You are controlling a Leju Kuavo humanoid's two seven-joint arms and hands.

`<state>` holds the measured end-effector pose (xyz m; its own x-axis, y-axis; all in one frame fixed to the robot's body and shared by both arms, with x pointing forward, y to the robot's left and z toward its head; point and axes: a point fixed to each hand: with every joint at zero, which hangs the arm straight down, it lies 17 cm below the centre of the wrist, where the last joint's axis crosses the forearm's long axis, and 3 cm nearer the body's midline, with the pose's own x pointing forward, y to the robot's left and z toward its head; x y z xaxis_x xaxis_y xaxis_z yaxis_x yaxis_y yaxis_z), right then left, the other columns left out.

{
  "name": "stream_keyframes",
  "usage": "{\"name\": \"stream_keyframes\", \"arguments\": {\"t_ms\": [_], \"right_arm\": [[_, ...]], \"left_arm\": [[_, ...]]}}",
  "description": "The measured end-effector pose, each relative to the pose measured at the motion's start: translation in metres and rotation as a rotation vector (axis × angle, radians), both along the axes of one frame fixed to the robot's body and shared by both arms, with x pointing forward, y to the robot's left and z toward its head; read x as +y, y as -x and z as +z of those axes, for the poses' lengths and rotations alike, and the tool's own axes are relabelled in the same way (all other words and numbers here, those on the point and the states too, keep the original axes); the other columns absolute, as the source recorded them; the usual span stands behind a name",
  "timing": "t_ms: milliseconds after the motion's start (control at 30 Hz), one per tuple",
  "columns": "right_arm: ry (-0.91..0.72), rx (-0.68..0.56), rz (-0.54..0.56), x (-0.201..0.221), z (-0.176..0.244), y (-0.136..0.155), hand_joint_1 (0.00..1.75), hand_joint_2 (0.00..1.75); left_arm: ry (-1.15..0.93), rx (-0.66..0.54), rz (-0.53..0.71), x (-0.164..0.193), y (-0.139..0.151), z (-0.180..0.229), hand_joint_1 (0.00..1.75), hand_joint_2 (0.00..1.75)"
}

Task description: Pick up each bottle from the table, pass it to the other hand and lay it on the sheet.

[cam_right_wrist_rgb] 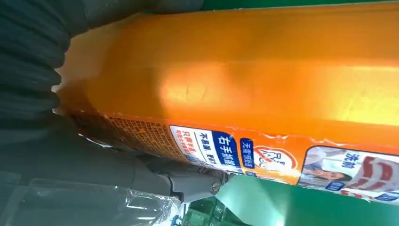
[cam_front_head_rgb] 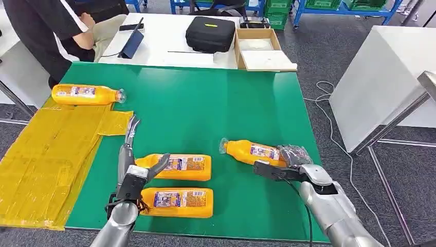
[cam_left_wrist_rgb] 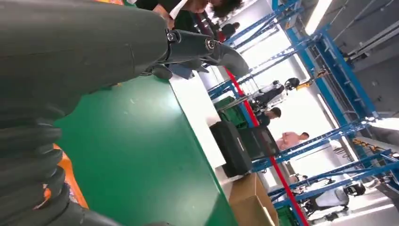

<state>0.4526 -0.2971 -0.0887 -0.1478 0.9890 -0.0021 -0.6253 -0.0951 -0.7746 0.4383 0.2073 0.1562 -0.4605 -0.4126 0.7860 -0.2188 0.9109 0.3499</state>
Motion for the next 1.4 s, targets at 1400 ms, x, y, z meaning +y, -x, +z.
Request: {"name": "stream_keyframes", "arguments": {"t_ms": [1400], "right_arm": [[-1.026,-0.957,-0.196,0.143,0.222,0.024,1.75,1.75]], "left_arm": [[0.03,0.182,-0.316,-0.077,0.012,0.003,0.0,1.75]]}}
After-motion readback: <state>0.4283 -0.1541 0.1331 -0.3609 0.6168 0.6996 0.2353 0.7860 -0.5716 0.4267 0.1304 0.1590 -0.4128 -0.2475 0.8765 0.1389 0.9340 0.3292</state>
